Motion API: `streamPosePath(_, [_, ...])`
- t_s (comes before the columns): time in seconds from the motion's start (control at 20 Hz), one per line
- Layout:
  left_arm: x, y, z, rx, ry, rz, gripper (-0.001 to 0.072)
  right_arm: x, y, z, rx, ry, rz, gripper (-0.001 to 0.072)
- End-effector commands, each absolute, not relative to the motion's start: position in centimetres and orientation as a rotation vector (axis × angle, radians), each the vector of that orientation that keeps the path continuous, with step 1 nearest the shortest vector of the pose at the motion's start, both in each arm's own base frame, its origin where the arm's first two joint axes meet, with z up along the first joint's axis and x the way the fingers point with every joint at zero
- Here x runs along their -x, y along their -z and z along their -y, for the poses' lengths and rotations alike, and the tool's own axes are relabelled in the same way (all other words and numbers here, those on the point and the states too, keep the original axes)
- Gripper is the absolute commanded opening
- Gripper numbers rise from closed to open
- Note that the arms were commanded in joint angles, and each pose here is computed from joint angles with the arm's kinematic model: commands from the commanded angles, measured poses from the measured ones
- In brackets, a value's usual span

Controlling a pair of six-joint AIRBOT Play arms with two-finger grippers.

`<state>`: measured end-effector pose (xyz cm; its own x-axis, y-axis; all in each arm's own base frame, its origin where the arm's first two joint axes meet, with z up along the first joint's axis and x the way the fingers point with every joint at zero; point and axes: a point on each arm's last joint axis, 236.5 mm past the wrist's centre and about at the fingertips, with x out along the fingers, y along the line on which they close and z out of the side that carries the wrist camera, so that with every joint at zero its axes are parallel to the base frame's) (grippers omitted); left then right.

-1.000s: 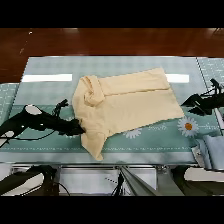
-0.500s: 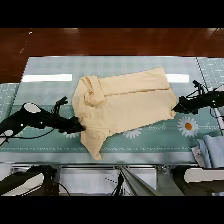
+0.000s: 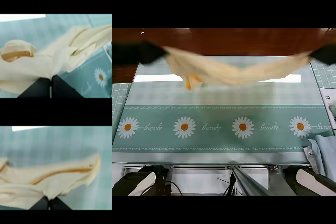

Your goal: Fold the shirts.

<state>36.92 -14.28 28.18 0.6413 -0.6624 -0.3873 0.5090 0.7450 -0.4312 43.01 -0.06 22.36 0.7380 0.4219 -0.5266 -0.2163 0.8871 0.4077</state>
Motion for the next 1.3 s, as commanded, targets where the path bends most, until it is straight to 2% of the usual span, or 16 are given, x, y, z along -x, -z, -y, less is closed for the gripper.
streamPosePath(0.0, [-30.5,-46.1,12.9,0.078,0.631,-0.109,0.0022,-37.7,-43.2,-1.0,-0.250,-0.291,-0.075,0.0024])
streamPosePath(0.1, [-26.2,-51.4,11.7,-0.026,0.546,0.036,0.0021,-32.5,-49.8,-1.4,-0.200,-0.230,0.109,0.0024])
streamPosePath(0.25, [-20.8,-54.2,8.5,-0.049,0.360,0.103,0.0021,-25.8,-53.3,-1.0,-0.154,-0.105,0.202,0.0023])
streamPosePath(0.4, [-17.6,-51.0,6.1,-0.035,0.239,-0.029,0.0021,-21.3,-52.4,0.9,-0.126,0.060,0.174,0.0023])
streamPosePath(0.55, [-16.2,-45.3,5.7,-0.041,0.227,-0.269,0.0021,-20.0,-47.6,1.1,-0.108,0.106,-0.024,0.0023])
streamPosePath(0.75, [-16.3,-39.1,5.6,-0.009,0.241,-0.573,0.0021,-20.8,-39.5,1.2,-0.104,0.090,-0.385,0.0023])
streamPosePath(0.9, [-19.9,-36.5,5.2,0.008,0.250,-0.692,0.0021,-22.2,-31.4,2.5,-0.105,0.060,-0.782,0.0022])
streamPosePath(1.1, [-27.1,-28.5,4.7,-0.003,0.319,-0.981,0.0022,-29.2,-24.3,5.1,-0.102,0.059,-1.055,0.0023])
streamPosePath(1.25, [-33.8,-21.2,4.5,0.054,0.339,-1.143,0.0022,-36.7,-17.1,4.0,-0.045,-0.007,-1.204,0.0023])
